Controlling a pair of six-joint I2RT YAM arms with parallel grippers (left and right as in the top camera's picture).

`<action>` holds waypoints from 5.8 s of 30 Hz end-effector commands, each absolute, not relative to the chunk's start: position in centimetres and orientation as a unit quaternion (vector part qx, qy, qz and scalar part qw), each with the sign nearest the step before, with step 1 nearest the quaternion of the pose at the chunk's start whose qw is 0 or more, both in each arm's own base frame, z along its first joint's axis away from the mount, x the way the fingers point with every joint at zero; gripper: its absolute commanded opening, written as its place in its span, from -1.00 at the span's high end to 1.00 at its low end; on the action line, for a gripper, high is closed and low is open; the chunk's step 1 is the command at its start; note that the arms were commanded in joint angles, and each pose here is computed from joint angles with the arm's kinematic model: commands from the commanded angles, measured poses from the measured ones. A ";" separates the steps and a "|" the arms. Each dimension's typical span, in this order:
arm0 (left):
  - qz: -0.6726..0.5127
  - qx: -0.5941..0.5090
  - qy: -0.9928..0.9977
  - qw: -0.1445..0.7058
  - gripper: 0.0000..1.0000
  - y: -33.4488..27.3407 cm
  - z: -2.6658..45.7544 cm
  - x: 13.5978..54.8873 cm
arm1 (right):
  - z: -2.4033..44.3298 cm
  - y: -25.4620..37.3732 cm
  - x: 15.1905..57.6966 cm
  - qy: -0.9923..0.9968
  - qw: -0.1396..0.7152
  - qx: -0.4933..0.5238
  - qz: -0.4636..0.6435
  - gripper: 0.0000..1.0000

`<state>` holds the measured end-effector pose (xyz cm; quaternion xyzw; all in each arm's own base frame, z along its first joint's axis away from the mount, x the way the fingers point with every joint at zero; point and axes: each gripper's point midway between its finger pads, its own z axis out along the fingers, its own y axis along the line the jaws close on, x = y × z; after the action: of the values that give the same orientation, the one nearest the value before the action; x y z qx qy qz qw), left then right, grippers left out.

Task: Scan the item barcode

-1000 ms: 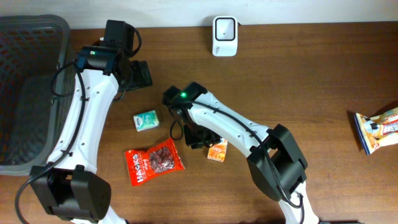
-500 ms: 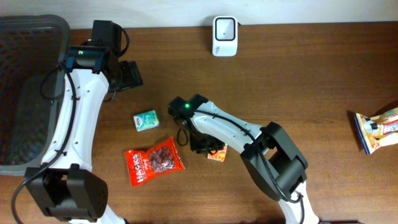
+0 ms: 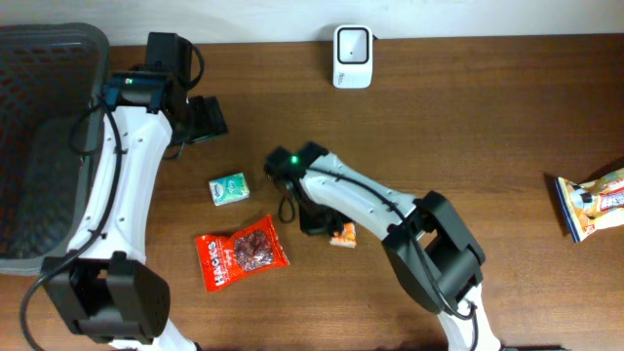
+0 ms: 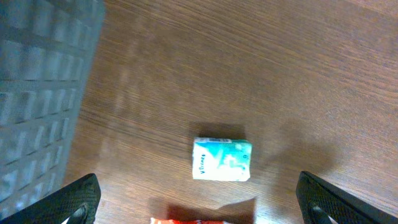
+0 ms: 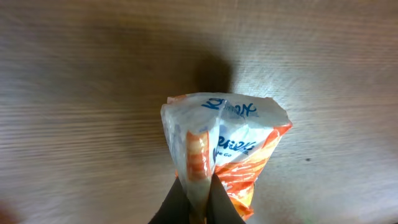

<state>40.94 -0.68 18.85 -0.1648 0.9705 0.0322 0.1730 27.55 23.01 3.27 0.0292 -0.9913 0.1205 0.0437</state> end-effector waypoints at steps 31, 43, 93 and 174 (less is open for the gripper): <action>-0.008 -0.010 0.998 0.069 -0.89 -13.9 11.7 38.8 | 11.6 15.1 39.1 -0.994 0.032 -0.005 -0.107 0.29; -0.026 0.225 0.974 0.019 -0.79 -21.7 8.5 34.7 | 12.8 -2.3 42.1 -0.971 0.001 -0.213 -0.112 -0.97; -0.211 0.213 0.951 0.073 0.95 -31.5 7.9 37.3 | 12.8 -6.4 41.8 -0.959 -0.007 -0.260 -0.112 -0.98; -0.240 0.135 0.960 0.055 1.00 -34.0 1.5 41.0 | 12.8 -6.4 41.8 -0.959 -0.007 -0.260 -0.112 -0.97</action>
<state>41.92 -33.85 4.31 0.1358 0.9576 -0.2379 0.0889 41.52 -6.11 11.64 -0.2592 -0.9590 -0.1139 0.0112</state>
